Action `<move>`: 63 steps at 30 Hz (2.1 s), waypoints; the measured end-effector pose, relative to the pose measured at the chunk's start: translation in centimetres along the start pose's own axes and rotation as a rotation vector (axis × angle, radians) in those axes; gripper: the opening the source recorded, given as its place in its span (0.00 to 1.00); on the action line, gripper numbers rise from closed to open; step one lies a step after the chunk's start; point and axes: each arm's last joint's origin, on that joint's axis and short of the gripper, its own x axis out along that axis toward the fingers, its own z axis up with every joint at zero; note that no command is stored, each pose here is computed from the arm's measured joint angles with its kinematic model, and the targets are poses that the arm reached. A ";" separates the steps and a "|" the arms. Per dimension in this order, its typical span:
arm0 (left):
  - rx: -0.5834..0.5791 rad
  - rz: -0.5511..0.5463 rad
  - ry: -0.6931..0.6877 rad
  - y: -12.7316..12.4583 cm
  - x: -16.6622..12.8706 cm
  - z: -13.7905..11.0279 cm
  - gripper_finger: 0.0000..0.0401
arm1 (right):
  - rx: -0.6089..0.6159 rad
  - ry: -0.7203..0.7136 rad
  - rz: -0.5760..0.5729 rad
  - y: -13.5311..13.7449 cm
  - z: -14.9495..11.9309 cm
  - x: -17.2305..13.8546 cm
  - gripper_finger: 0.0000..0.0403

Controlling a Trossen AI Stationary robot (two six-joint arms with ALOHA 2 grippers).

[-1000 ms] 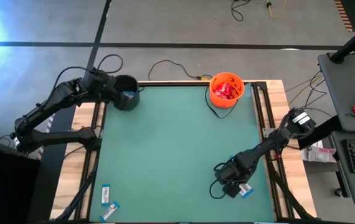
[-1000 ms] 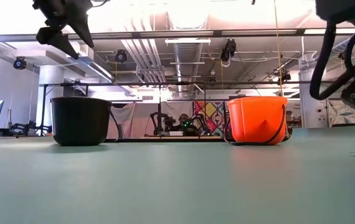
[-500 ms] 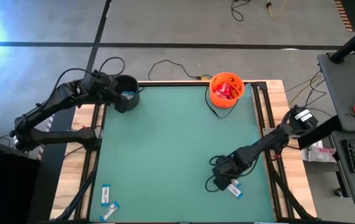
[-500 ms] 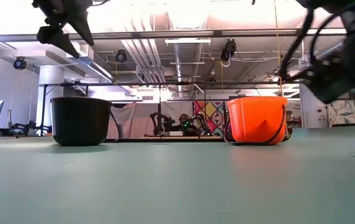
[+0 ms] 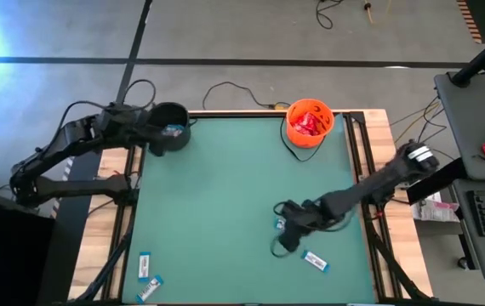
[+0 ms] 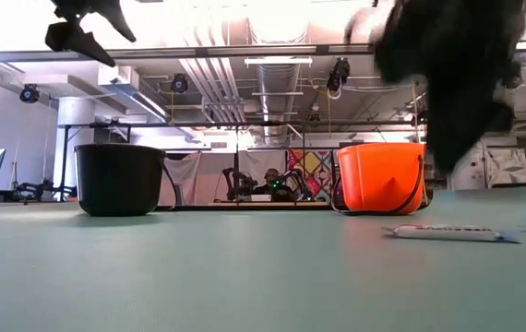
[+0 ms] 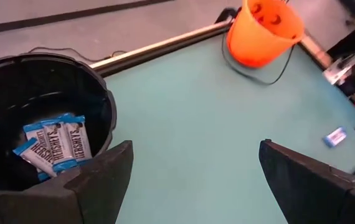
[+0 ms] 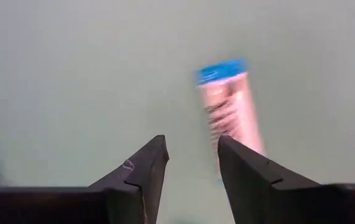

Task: Sort candy by brand, put in halloween buckets
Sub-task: Put the white candy into the black bucket

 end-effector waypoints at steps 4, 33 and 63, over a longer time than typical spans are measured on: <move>0.000 -0.032 -0.026 0.2 -1.1 -0.3 0.83 | -0.176 0.081 -0.047 0.8 -3.1 -1.7 0.34; 0.475 -0.424 -0.224 -11.5 2.7 -2.1 0.68 | -0.440 0.202 -0.085 2.1 -10.9 1.4 0.11; 0.536 -0.369 -0.028 -15.7 9.1 -6.5 0.63 | -0.536 -0.119 -0.108 -0.9 4.1 1.3 0.09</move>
